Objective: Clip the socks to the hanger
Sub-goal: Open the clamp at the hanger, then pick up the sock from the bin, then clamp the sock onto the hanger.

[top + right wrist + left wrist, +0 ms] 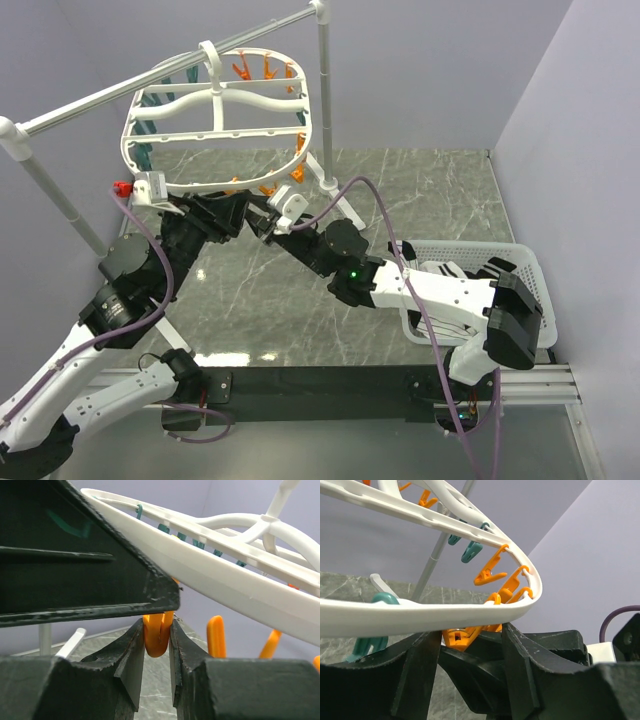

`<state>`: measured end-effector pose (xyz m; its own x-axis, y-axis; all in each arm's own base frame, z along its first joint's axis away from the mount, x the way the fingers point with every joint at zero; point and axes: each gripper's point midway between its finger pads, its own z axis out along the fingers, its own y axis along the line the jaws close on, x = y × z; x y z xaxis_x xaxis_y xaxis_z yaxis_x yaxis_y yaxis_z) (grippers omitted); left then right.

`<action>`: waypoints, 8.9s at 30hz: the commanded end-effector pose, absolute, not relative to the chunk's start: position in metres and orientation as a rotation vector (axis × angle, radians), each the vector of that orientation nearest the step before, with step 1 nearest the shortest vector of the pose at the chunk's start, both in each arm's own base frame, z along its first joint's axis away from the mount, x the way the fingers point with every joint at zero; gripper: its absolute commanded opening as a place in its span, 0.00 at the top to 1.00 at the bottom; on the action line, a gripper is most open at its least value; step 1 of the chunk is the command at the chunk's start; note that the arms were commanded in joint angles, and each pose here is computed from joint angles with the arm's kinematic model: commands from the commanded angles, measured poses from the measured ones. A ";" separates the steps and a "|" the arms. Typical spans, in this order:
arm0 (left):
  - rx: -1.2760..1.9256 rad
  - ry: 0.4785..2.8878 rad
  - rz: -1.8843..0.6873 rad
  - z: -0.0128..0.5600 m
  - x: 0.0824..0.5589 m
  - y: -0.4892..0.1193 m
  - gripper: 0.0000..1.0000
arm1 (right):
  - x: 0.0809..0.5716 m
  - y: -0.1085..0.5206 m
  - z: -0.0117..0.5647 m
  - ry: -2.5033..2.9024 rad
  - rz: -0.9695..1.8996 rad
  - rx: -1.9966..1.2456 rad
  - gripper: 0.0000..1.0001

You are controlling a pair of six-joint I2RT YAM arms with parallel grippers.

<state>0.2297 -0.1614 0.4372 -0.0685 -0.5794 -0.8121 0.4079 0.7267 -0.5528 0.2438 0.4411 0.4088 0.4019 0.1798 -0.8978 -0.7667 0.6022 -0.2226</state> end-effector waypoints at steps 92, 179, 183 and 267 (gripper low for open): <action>-0.090 1.404 -0.722 0.452 0.235 -0.158 0.72 | 0.284 0.121 0.157 2.155 0.038 -0.098 0.37; -0.279 1.424 -0.755 0.438 0.279 -0.184 0.73 | 0.256 0.354 0.384 1.490 0.580 -0.127 1.00; -0.276 1.429 -0.755 0.437 0.281 -0.186 0.73 | 0.254 0.355 0.385 1.478 0.592 -0.138 1.00; -0.240 1.389 -0.818 0.442 0.266 -0.179 0.20 | 0.243 0.395 0.387 1.494 0.553 -0.328 1.00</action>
<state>0.2730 -0.1850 0.4237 -0.0673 -0.6064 -0.7923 0.3268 0.7369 -0.5917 0.2510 0.3898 0.3677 -0.0134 0.1030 -0.9946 -0.4879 0.8676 0.0964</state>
